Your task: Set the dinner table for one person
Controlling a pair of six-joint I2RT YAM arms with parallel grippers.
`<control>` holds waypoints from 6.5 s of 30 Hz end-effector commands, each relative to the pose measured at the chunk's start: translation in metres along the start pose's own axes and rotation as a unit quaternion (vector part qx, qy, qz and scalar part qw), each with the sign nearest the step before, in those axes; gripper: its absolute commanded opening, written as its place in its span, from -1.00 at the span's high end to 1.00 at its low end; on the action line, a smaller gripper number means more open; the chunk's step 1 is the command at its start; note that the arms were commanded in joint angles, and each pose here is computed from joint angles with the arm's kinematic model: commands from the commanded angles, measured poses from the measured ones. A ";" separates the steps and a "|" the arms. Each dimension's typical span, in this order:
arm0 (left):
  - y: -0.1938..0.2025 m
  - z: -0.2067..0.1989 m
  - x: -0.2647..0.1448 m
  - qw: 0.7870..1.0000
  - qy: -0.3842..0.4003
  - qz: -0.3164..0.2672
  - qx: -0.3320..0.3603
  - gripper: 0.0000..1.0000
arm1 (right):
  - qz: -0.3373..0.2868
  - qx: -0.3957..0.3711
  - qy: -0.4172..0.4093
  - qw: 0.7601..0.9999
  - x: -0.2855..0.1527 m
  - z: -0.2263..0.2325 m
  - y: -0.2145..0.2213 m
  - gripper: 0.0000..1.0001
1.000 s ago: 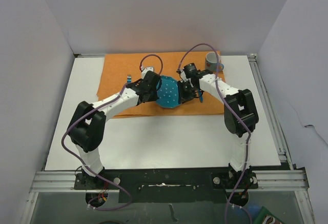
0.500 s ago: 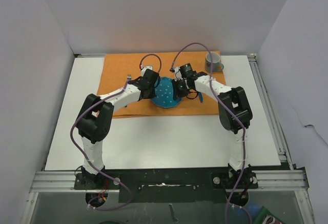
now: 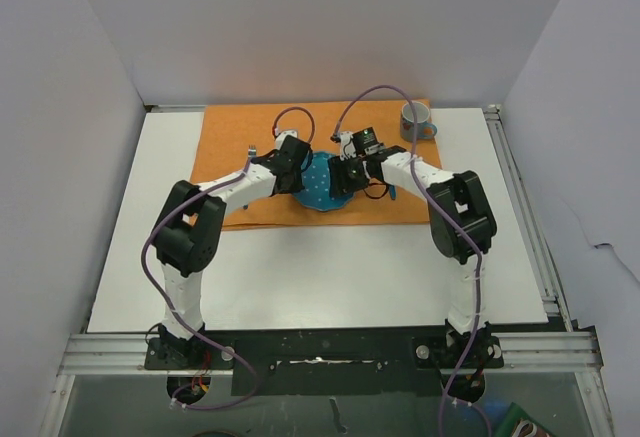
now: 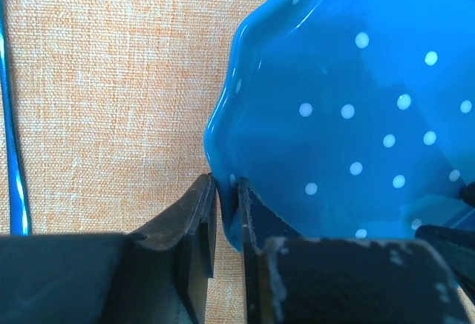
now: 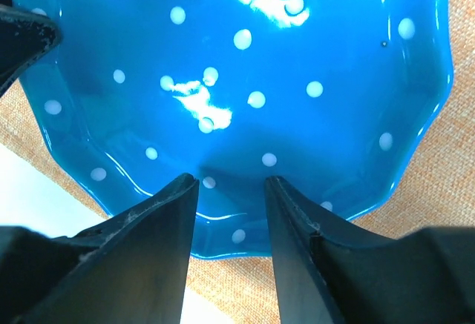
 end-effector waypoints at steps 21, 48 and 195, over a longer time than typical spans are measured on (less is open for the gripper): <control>-0.060 0.024 -0.019 0.996 -0.017 -0.079 -0.028 0.69 | -0.075 -0.034 0.048 0.995 -0.086 0.028 -0.010 0.05; -0.041 0.018 -0.003 0.998 0.005 -0.058 -0.025 0.70 | 0.003 0.021 0.021 1.000 -0.018 -0.035 0.020 0.40; 0.037 0.028 -0.093 0.996 0.072 0.007 -0.046 0.54 | 0.067 0.094 0.184 0.976 -0.098 -0.011 0.080 0.36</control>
Point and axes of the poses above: each gripper's point midway between its finger pads, its own x axis out along the fingers, its own z axis along the line the jaws close on, y = z × x, the point moved 1 cm from there along -x, back along the fingers, and after that the axes turned 1 degree about -x, right-handed, at the moved point
